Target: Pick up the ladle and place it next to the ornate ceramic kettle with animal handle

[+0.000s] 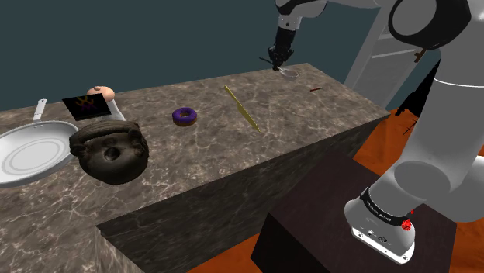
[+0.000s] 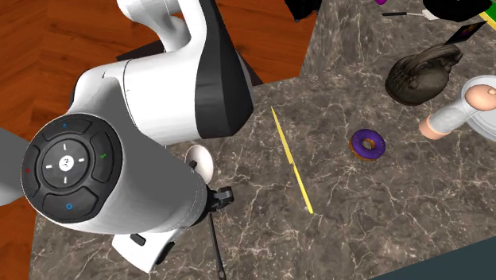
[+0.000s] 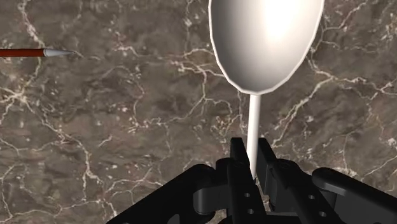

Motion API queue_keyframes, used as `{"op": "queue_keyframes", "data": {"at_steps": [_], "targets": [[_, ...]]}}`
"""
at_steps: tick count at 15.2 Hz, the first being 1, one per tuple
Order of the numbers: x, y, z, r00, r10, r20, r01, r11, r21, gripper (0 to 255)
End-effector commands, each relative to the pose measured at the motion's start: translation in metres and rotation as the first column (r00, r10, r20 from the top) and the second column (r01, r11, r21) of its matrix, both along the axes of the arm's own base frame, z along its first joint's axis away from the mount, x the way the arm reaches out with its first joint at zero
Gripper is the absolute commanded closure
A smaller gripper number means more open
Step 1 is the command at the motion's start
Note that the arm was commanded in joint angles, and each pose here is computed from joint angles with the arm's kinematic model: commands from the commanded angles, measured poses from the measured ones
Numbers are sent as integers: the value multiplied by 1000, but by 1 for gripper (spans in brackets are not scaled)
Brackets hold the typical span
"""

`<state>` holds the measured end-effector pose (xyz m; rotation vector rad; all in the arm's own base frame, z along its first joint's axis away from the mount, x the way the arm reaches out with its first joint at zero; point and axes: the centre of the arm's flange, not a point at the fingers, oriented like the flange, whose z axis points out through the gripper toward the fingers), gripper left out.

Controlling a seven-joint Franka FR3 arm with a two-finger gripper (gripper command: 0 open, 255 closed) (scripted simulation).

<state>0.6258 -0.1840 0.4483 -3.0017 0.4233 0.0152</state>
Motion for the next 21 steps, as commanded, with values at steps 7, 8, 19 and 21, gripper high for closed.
{"op": "queue_keyframes", "data": {"at_steps": [7,8,19,21], "targets": [[-1,-1,42,1000,0,0,0,1000,0,255],[-1,-1,48,1000,0,0,0,1000,0,255],[-1,-1,106,1000,0,0,0,1000,0,255],[-1,-1,116,1000,0,0,0,1000,0,255]]}}
